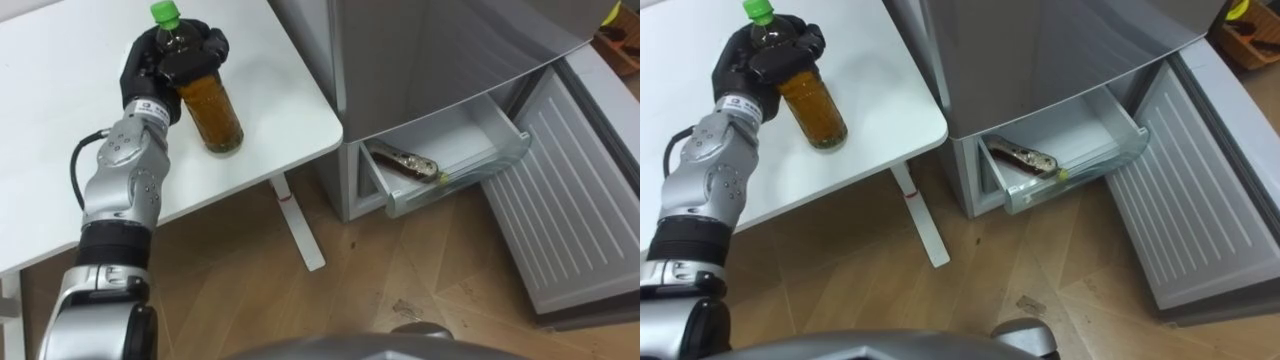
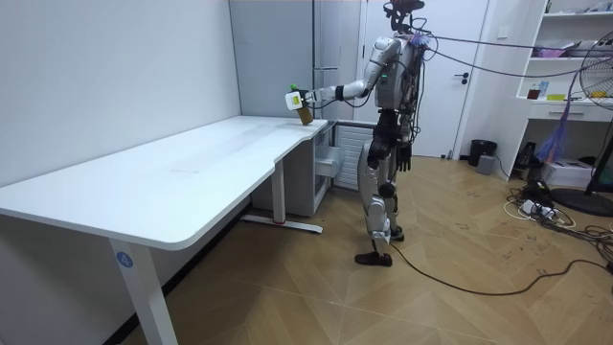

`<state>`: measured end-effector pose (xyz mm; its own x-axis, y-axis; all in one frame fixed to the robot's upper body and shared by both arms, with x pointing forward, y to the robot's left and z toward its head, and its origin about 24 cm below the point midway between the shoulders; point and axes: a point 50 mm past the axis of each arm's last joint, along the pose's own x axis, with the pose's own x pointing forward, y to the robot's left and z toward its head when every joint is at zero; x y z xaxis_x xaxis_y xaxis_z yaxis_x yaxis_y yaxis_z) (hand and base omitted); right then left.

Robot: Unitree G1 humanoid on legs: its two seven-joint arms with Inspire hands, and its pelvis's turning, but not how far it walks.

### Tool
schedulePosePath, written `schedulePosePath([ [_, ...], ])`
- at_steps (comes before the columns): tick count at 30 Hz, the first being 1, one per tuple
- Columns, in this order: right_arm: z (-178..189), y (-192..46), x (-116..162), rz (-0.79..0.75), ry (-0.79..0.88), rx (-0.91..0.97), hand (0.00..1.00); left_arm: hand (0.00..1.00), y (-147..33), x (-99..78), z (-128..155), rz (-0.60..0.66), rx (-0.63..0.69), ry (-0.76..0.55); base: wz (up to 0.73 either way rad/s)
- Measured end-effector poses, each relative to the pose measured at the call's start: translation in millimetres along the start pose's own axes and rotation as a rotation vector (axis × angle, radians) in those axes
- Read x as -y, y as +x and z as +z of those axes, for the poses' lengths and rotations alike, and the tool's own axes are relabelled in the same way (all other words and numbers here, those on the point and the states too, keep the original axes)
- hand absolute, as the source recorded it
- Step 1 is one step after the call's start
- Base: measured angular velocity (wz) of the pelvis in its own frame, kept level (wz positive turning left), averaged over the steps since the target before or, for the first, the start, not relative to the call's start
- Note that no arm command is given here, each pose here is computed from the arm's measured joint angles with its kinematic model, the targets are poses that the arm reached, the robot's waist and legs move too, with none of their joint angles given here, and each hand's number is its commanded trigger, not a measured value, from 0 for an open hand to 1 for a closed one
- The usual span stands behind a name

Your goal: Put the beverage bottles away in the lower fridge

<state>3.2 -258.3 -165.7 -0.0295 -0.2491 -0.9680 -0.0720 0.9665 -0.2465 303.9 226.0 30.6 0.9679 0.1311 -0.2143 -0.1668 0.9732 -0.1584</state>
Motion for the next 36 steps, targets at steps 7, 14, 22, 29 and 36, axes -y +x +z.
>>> schedulePosePath([
  [7,4,0,-1,0.011,0.002,0.011,0.0,1.0,-0.3,5.5,4,-0.022,0.015,0.006,0.04],
  [14,11,0,-1,-0.006,-0.013,0.023,0.0,1.0,-4.9,15.1,16,-0.057,0.063,0.008,0.12],
  [22,20,-1,-3,0.001,0.027,0.046,0.0,1.0,-33.0,17.2,31,-0.083,0.177,0.017,0.11],
  [29,15,0,-3,-0.026,0.03,0.033,0.0,1.0,-41.2,16.4,31,-0.091,0.19,0.018,0.21],
  [36,19,-1,-4,-0.035,0.002,0.057,0.0,1.0,-53.5,20.2,42,-0.107,0.257,0.042,0.1],
])
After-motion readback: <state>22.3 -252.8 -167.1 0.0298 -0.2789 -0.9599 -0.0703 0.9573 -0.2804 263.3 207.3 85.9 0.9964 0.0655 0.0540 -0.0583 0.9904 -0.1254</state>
